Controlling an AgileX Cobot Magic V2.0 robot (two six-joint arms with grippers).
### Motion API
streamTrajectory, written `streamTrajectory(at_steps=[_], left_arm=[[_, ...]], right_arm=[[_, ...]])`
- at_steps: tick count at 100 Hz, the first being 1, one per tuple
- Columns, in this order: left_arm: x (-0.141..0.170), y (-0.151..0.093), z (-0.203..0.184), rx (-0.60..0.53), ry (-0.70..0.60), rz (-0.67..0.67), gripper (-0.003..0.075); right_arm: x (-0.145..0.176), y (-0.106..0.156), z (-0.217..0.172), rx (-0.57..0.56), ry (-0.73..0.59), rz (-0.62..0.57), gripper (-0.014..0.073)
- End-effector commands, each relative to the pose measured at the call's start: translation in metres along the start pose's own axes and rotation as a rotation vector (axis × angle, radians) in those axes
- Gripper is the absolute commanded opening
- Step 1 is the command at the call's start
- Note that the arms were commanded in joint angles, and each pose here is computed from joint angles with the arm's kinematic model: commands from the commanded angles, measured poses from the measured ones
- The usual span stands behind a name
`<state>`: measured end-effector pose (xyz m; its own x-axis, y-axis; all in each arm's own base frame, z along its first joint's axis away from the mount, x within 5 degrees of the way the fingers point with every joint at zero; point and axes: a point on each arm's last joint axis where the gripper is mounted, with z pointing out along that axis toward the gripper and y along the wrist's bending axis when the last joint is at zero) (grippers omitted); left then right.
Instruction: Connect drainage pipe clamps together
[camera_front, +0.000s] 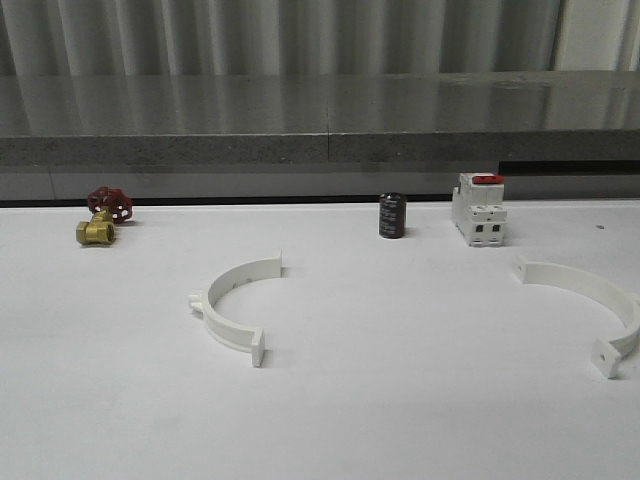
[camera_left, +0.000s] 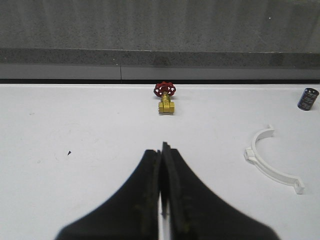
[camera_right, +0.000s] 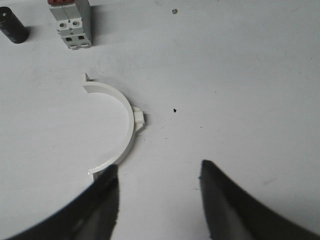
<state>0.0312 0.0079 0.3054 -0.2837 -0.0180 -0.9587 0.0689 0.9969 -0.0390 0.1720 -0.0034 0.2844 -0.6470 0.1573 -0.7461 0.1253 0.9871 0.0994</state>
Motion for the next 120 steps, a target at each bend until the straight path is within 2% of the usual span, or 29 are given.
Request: streamTrajectory(at_steps=[1,22,38,55,83,120], left_arm=[[-0.012,-0.001,-0.002,0.014,-0.079,0.003,-0.0021],[-0.012,-0.001,-0.002,0.014,-0.079,0.003,-0.0021],[-0.012,-0.001,-0.002,0.014,-0.079,0.003,-0.0021],[-0.012,-0.001,-0.002,0.014,-0.079,0.003,-0.0021],[-0.012,-0.001,-0.002,0.014,-0.079,0.003,-0.0021],[-0.012,-0.001,-0.002,0.014,-0.079,0.003,-0.0021]], right_arm=[[-0.017,0.001,-0.007,-0.01,-0.105,-0.008,0.0555],[-0.026,0.004,0.014,0.001,-0.024,-0.068,0.0563],[-0.035,0.007,0.05,0.013,0.112,-0.1,0.0563],[-0.04,0.025,0.093,-0.015,0.223,-0.159,0.0563],[-0.044,0.037,0.15,-0.018,0.322,-0.18,0.0563],[-0.036,0.039,0.189,-0.008,0.399,-0.184,0.0563]])
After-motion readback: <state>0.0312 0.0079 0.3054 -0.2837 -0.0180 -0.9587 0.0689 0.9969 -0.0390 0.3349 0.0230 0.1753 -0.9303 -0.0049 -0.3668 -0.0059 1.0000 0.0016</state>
